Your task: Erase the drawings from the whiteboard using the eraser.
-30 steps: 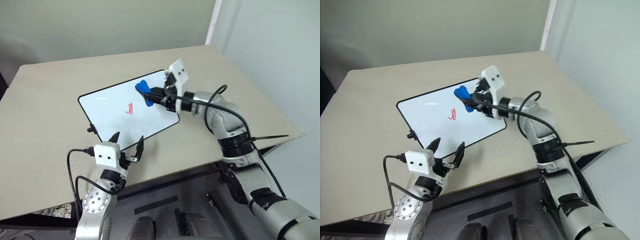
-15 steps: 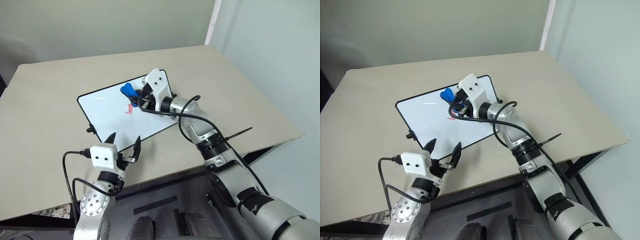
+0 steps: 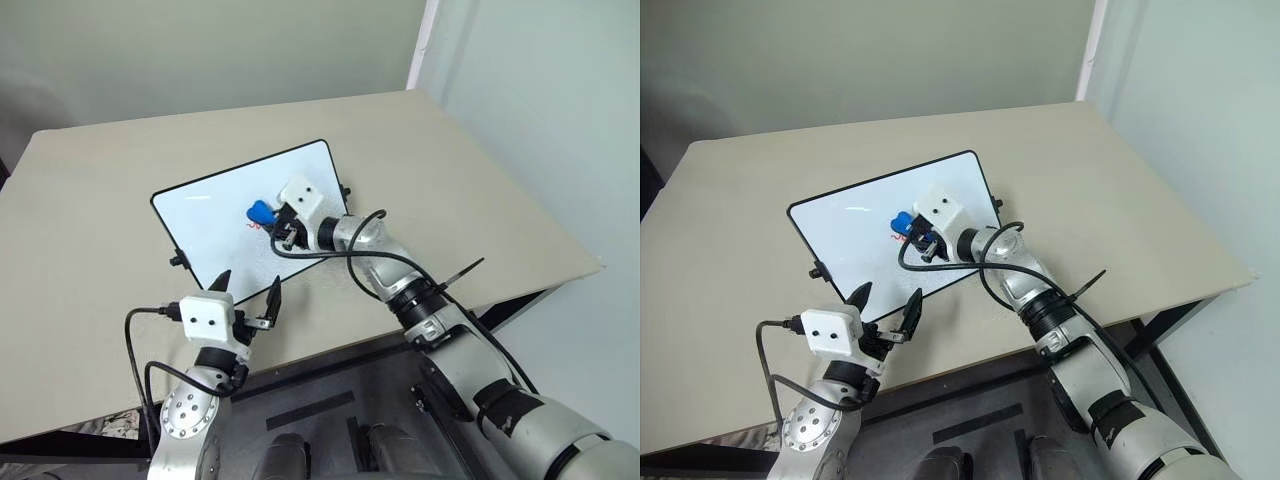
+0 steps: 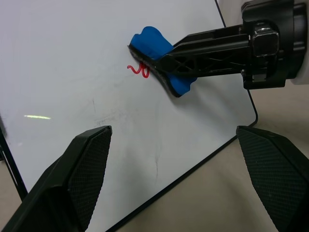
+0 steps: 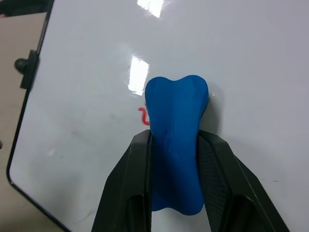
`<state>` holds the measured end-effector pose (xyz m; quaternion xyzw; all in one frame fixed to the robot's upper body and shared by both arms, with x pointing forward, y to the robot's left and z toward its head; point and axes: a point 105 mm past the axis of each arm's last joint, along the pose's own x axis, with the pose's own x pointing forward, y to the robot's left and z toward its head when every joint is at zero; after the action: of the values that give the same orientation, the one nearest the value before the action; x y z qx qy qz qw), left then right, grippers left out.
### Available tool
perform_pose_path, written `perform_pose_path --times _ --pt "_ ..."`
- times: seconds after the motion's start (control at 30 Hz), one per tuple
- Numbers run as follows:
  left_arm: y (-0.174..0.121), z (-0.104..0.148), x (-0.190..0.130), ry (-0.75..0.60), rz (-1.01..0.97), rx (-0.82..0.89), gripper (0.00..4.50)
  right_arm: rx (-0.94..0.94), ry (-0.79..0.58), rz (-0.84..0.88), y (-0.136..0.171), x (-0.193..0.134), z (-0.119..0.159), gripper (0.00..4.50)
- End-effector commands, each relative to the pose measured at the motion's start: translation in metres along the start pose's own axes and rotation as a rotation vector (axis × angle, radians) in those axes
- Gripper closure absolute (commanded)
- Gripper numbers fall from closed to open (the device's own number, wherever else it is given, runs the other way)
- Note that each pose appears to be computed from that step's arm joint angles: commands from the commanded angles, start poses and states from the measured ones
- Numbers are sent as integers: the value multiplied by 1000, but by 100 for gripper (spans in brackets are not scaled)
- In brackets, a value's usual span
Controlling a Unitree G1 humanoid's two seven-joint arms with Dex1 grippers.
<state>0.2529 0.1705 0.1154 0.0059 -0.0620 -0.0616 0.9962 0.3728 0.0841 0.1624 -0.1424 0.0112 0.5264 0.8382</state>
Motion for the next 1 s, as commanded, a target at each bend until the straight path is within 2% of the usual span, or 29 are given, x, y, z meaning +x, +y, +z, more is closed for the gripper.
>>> perform_pose_path --times 0.03,0.2,0.53,1.0 --pt "-2 16 -2 -60 -4 13 0 -69 -16 127 32 8 12 318" --pt "-2 15 -2 -58 -4 11 0 -105 8 199 44 4 6 318" --pt "-3 14 -1 -59 -7 8 0 16 68 -32 -14 2 5 318" --pt "-3 13 2 -58 -23 7 0 24 47 -145 -40 -4 17 318"
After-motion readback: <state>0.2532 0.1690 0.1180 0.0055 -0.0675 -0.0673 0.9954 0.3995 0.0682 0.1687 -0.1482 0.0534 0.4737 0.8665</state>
